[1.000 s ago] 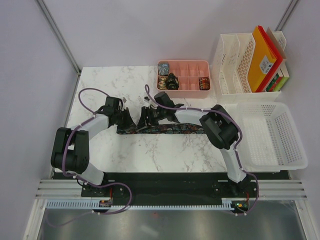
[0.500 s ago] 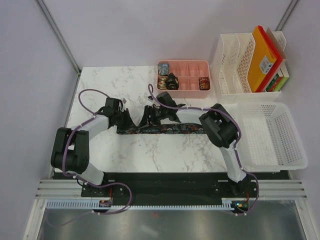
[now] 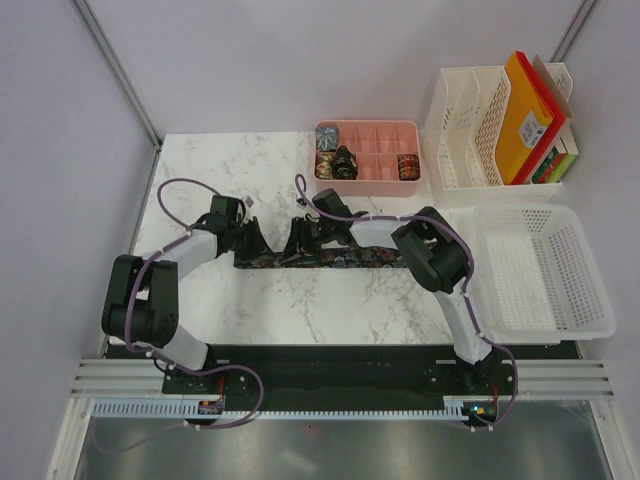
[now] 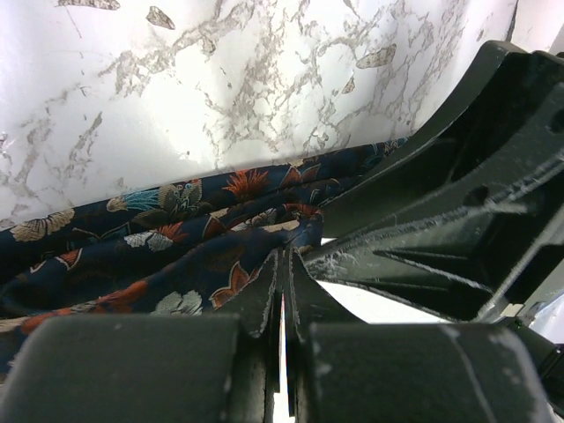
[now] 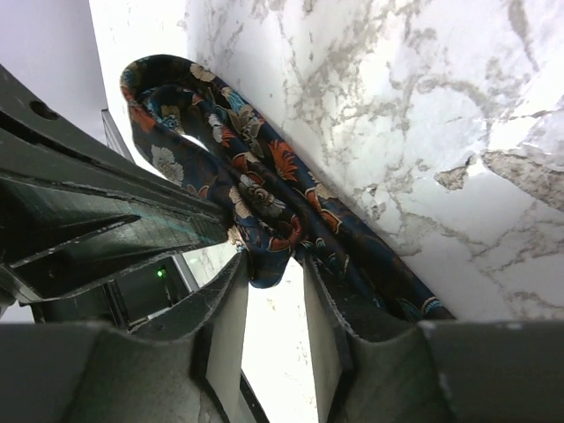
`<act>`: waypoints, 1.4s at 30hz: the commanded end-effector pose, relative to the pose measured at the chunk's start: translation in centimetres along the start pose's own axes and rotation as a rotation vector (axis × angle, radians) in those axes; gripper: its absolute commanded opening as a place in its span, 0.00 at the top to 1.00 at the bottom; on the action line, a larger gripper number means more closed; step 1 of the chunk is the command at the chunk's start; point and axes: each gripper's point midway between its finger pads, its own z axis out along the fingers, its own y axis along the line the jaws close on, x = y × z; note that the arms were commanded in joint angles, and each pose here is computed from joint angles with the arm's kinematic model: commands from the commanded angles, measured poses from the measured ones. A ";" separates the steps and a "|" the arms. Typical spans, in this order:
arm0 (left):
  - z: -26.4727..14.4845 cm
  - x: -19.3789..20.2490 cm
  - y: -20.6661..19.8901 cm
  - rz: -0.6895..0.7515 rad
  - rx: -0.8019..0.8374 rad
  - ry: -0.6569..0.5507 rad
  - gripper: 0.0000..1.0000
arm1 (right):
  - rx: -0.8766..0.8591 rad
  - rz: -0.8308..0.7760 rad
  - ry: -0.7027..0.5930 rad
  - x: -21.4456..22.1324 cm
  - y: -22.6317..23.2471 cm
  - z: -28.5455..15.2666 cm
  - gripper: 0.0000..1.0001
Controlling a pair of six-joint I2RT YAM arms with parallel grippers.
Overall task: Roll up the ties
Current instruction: Roll the tie at the center of the board.
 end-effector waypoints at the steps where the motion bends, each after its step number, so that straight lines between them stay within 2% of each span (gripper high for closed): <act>1: -0.1 -0.5 -0.3 -0.012 0.027 -0.022 0.98 | -0.023 -0.033 -0.017 -0.9 0.8 0.5 0.64; 8: -0.5 -1.0 -0.5 -0.012 0.041 -0.034 0.98 | -0.062 -0.062 -0.033 -1.7 2.8 -0.2 0.85; 11: -1.1 -1.2 -0.9 -0.002 0.054 -0.052 0.94 | -0.073 -0.077 -0.046 -2.2 3.6 -0.5 0.93; 16: -2.5 -1.9 -1.0 0.008 0.061 -0.082 0.87 | -0.066 -0.093 -0.050 -2.4 3.4 -0.4 0.97; 21: -3.1 -2.0 0.5 0.001 0.024 -0.063 0.87 | -0.044 -0.115 -0.053 -2.5 2.8 -0.3 1.00; 27: -2.5 -1.0 4.3 -0.027 -0.067 -0.013 0.90 | -0.017 -0.119 -0.051 -2.5 1.7 -0.1 1.00; 33: -1.2 -0.4 6.1 -0.052 -0.125 0.033 0.92 | -0.020 -0.122 -0.044 -2.6 2.2 -0.7 0.90; 39: -0.5 0.0 6.5 -0.071 -0.132 0.058 0.92 | -0.034 -0.196 -0.062 -4.0 4.8 -3.0 0.54; 42: -0.5 0.0 6.7 -0.069 -0.141 0.056 0.93 | -0.051 -0.218 -0.083 -4.9 6.2 -4.1 0.52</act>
